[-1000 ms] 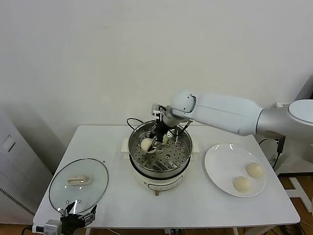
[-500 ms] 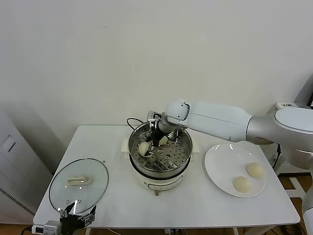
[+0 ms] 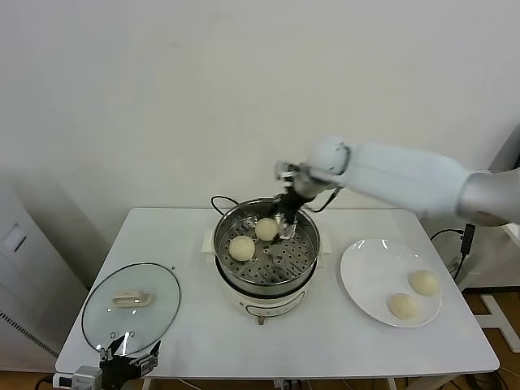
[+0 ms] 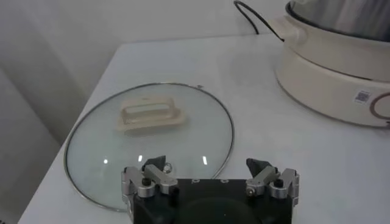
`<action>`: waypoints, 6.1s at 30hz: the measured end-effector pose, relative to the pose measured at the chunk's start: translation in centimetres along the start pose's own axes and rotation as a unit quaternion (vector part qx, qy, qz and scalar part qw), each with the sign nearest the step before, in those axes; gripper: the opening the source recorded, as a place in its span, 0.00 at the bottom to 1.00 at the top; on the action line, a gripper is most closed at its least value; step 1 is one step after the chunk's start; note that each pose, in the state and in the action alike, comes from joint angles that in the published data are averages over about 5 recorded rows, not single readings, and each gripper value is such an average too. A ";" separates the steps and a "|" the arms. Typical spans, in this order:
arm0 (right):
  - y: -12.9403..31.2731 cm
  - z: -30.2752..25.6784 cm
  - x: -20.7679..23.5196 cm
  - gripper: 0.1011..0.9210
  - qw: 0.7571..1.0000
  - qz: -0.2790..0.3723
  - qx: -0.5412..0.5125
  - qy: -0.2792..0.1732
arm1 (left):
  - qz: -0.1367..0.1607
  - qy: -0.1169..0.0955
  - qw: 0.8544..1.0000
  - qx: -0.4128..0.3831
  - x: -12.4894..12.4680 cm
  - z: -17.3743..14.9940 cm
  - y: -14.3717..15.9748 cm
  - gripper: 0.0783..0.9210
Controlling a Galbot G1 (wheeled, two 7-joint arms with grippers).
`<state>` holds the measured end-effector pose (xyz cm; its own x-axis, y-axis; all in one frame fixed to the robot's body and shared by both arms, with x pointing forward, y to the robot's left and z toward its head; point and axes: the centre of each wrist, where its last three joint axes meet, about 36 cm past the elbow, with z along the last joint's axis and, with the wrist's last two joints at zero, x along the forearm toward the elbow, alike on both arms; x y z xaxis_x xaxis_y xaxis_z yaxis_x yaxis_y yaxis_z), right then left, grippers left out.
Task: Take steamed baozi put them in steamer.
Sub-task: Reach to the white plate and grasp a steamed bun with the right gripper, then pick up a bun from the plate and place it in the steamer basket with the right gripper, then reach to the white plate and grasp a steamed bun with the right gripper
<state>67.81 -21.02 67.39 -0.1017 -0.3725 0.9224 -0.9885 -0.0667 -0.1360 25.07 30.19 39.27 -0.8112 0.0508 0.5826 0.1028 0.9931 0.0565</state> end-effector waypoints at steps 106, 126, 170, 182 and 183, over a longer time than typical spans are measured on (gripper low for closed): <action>-0.1 5.3 6.9 0.56 0.945 0.036 0.324 0.031 | -0.003 0.001 1.000 -0.003 1.0 0.6 -0.9 0.88; 1.9 -9.1 -1.2 0.56 0.750 -0.037 0.660 -0.002 | -0.004 -0.001 1.000 -0.005 0.7 0.5 -0.8 0.88; 1.3 -4.5 -1.1 0.88 0.785 -0.010 0.618 0.045 | -0.002 -0.004 1.000 -0.004 0.6 0.4 -0.8 0.88; 0.4 10.3 6.8 0.88 0.927 0.024 0.358 0.112 | 0.001 -0.007 1.000 -0.005 0.9 0.1 -1.0 0.88; 0.5 11.6 7.2 0.88 0.933 0.024 0.340 0.115 | 0.001 -0.008 1.000 -0.005 0.9 0.1 -1.0 0.88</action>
<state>67.87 -34.47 69.80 -0.2429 -0.1862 0.9520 -0.6905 -0.6561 -0.3045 24.16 29.30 39.67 -0.8194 0.0551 0.5705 0.1102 0.9920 0.0624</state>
